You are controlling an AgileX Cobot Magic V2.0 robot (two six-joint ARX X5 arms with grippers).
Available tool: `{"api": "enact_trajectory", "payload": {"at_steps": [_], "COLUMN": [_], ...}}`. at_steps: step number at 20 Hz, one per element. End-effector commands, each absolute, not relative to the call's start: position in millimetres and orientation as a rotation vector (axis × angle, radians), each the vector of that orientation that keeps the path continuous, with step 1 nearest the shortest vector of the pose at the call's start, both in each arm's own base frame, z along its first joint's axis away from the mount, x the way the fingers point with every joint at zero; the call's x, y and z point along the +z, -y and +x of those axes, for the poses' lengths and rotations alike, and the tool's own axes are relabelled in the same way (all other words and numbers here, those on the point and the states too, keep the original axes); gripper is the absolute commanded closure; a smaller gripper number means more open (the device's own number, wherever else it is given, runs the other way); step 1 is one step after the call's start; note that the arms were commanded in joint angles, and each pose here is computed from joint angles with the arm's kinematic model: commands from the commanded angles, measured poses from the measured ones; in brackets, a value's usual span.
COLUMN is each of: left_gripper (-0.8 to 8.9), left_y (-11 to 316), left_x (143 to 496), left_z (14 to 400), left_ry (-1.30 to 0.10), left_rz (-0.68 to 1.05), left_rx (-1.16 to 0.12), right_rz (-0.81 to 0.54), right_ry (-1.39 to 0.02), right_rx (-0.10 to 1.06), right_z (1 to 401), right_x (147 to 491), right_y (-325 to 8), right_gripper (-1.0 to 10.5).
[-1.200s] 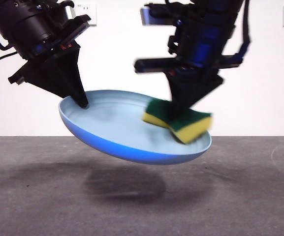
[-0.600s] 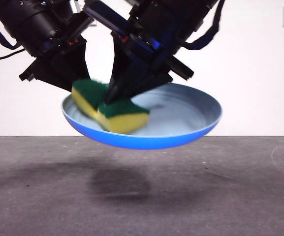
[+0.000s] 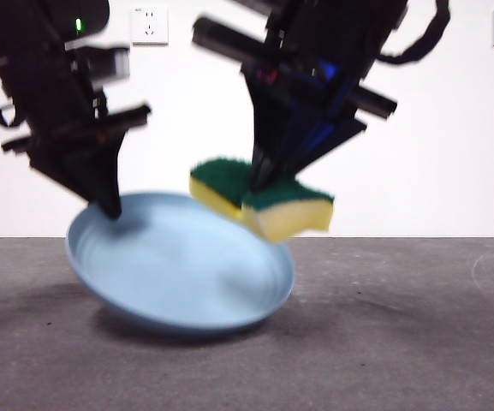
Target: Pick up the plate,pick up the cloth,clean the plate with the cloth
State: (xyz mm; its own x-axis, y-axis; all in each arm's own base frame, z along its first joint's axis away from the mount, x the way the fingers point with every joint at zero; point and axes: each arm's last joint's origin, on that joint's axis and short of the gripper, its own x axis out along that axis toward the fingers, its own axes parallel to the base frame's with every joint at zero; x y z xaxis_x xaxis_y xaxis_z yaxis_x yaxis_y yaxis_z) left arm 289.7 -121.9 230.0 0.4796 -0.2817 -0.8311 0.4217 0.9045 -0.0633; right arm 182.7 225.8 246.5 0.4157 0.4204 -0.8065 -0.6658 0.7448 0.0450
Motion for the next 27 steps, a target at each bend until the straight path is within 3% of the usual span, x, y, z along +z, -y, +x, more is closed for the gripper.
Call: {"api": "enact_trajectory", "payload": {"at_steps": [1,10,11,13,14,19,27], "left_gripper": [8.22,7.94,7.02,4.25,3.92,3.95,3.97], "left_y": [119,113,113,114,114,114,108], "left_x": [212,162,163,163,163,171,256], "left_z": [302,327,327,329,329,327,291], "left_ry": [-1.016,-1.101,-1.092,-1.076,-1.077,-1.064,-0.849], "left_rz": [0.175,0.193,0.192,0.188,0.186,0.153,0.051], "left_rx": [-0.419,-0.335,-0.336,-0.336,-0.335,-0.327,-0.348], "right_rz": [-0.299,-0.265,-0.270,-0.286,-0.292,-0.270,-0.143], "right_ry": [-0.887,-0.819,-0.808,-0.789,-0.784,-0.788,-0.833], "right_rx": [0.678,0.678,0.660,0.611,0.593,0.543,0.339], "right_z": [179,166,166,167,167,178,216], "right_x": [253,279,280,281,281,281,275], "right_y": [-220,-203,-202,-201,-200,-191,-155], "right_gripper": [9.6,9.6,9.6,9.6,9.6,9.6,9.6]}}
